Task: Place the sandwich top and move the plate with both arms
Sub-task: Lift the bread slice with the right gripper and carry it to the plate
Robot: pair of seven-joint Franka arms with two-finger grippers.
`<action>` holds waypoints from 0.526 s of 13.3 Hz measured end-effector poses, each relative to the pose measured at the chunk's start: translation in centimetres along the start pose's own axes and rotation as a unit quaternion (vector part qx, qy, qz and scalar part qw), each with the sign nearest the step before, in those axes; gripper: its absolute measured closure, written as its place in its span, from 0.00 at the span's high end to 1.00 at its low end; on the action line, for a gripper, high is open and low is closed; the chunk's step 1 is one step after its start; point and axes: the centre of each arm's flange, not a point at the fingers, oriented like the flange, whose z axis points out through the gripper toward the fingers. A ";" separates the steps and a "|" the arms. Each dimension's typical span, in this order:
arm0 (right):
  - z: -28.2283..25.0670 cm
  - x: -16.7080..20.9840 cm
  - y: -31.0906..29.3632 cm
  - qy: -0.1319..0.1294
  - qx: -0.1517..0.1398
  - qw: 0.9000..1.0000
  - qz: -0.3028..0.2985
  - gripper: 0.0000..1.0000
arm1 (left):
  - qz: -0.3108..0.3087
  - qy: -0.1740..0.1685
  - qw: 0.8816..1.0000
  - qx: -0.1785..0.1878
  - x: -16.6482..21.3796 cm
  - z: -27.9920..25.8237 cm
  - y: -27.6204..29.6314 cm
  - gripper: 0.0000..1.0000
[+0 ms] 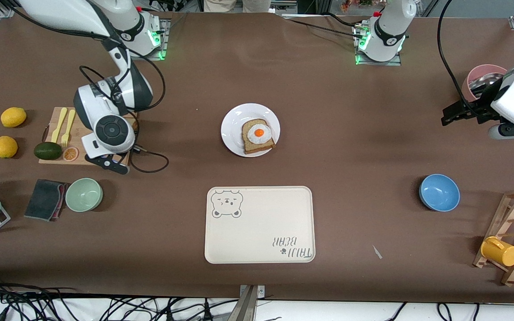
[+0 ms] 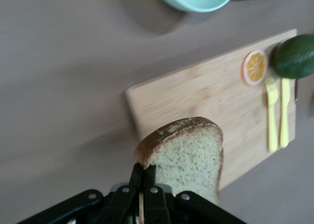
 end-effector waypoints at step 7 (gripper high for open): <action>-8.2 -8.8 -10.9 -0.034 0.086 0.995 0.036 0.04 | 0.000 0.000 1.000 0.000 0.0 0.0 0.0 1.00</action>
